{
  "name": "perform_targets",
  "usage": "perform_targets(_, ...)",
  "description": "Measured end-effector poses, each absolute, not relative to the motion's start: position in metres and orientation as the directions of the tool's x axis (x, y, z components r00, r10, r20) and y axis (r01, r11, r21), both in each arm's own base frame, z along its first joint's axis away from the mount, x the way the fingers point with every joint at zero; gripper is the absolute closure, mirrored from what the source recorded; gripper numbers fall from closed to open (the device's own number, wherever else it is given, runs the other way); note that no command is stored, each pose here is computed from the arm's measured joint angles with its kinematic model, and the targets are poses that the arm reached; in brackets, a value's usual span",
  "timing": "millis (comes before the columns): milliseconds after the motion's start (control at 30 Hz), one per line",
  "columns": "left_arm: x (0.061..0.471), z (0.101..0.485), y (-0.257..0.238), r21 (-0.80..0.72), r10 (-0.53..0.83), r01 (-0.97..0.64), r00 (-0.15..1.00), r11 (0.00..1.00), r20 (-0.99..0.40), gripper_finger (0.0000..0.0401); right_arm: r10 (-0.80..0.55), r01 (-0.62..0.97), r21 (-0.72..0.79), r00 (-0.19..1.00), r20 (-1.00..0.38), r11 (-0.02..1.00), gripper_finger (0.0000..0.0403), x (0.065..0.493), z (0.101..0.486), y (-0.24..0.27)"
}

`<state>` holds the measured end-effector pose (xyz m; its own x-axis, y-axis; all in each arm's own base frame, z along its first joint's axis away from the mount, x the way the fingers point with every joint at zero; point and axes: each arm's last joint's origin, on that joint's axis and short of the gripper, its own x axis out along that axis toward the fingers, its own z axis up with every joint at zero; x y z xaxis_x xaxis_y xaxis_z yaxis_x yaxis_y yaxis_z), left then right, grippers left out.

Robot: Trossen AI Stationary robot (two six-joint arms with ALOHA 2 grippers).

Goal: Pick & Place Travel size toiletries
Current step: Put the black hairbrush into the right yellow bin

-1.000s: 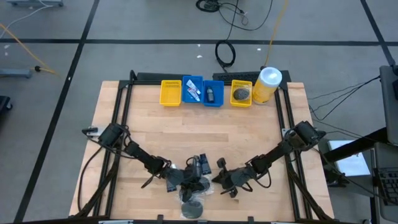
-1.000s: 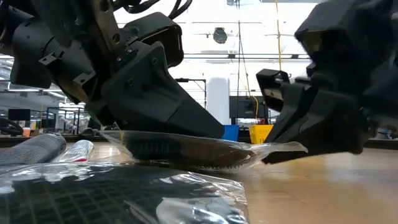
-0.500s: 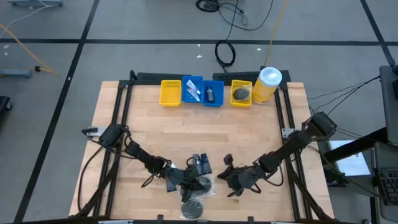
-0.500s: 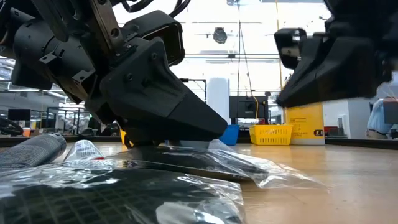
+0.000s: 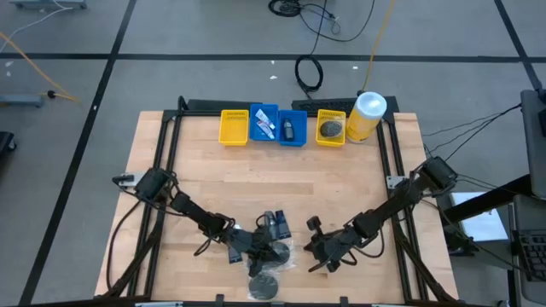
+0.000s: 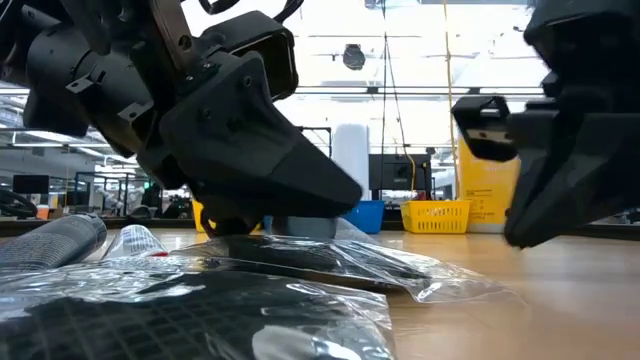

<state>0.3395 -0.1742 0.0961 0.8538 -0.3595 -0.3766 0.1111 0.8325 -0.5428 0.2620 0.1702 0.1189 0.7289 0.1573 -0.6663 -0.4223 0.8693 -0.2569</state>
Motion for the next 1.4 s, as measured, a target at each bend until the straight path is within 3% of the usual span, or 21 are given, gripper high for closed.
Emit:
perform_targets(367, 0.319, 0.122, -0.169, -0.422, -0.226, -0.053, 0.780, 0.905, -0.583, 0.0382, 0.161, -0.397, -0.242, 0.750, -0.641, 0.885, 0.0314, 0.272, 0.101, 0.172)
perform_targets(567, 0.312, 0.119, -0.172, -0.440, -0.232, -0.101, 0.733, 0.892, -0.639, 0.0382, 0.173, -0.419, -0.281, 0.770, -0.614, 0.864, 0.0281, 0.274, 0.103, 0.173)
perform_targets(1133, 0.311, 0.118, -0.172, -0.423, -0.185, -0.144, 0.742, 0.895, -0.645, 0.0382, 0.176, -0.428, -0.341, 0.800, -0.573, 0.837, 0.0276, 0.280, 0.107, 0.169)
perform_targets(1400, 0.312, 0.118, -0.169, -0.425, -0.179, -0.152, 0.746, 0.892, -0.641, 0.0382, 0.151, -0.429, -0.316, 0.762, -0.629, 0.846, 0.0276, 0.276, 0.102, 0.167)
